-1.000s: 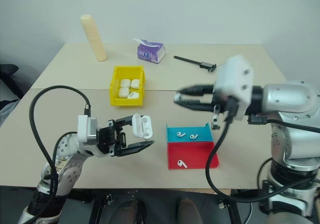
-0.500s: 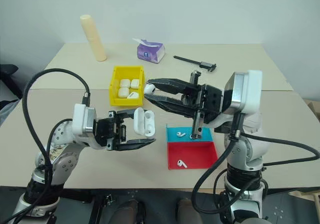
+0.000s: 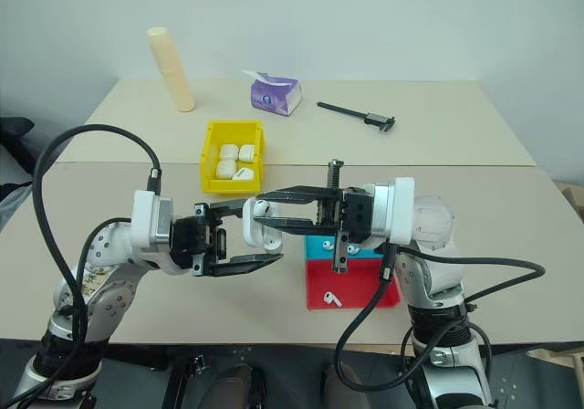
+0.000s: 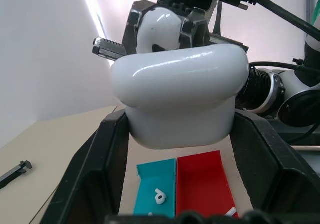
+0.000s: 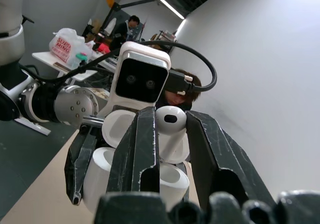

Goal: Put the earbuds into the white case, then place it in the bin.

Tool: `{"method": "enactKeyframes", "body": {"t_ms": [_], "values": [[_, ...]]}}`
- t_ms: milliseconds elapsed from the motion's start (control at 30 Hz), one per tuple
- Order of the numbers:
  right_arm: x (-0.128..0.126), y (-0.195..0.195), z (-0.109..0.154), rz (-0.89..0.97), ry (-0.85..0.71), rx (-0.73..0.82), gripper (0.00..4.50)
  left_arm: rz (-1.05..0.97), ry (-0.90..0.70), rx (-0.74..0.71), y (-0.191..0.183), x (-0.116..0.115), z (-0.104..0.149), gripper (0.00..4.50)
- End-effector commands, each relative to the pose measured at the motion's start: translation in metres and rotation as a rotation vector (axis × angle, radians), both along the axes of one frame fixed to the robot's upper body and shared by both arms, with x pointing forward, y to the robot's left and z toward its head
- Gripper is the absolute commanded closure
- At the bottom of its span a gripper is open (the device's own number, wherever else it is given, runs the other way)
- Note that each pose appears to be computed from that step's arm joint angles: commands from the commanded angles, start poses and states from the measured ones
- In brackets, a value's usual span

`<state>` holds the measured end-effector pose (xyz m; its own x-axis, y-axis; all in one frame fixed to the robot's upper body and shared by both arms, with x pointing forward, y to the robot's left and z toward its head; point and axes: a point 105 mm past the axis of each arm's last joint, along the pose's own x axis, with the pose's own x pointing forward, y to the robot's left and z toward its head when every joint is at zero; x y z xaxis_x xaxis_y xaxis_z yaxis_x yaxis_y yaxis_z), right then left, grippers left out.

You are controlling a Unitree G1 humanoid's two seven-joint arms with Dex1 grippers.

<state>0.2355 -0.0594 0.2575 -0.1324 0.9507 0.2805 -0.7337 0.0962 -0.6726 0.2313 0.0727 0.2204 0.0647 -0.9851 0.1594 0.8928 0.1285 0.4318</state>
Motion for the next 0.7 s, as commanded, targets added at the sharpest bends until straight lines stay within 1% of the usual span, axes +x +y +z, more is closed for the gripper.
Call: {"method": "enactKeyframes", "body": {"t_ms": [33,267,433,500,533,567,633,667,700], "values": [[0.000,0.000,0.002,-0.013,-0.038,0.003,3.84,-0.016,-0.053,-0.012,0.000,-0.007,0.009,1.73],[0.002,0.002,-0.001,-0.027,-0.039,0.002,3.84,-0.024,-0.057,-0.015,-0.001,-0.007,0.009,1.73],[0.001,0.002,-0.005,-0.010,-0.027,-0.029,3.84,-0.024,-0.056,-0.017,-0.002,-0.007,0.008,1.73],[-0.001,0.002,-0.007,-0.001,-0.034,-0.046,3.16,-0.023,-0.058,-0.018,-0.002,-0.006,0.008,1.73],[-0.002,0.001,-0.008,0.006,-0.039,-0.052,2.90,-0.023,-0.059,-0.020,-0.002,-0.006,0.008,1.73],[-0.003,0.001,-0.008,0.008,-0.046,-0.056,2.52,-0.021,-0.058,-0.019,-0.002,-0.006,0.008,1.73],[-0.002,0.002,-0.009,-0.001,-0.056,-0.059,1.97,-0.017,-0.057,-0.021,-0.002,-0.005,0.008,1.73],[-0.002,0.002,-0.010,-0.007,-0.060,-0.066,1.74,-0.014,-0.057,-0.021,-0.002,-0.004,0.008,1.73],[-0.001,0.002,-0.011,-0.011,-0.064,-0.072,1.74,-0.012,-0.057,-0.021,-0.002,-0.004,0.008,1.73]]}}
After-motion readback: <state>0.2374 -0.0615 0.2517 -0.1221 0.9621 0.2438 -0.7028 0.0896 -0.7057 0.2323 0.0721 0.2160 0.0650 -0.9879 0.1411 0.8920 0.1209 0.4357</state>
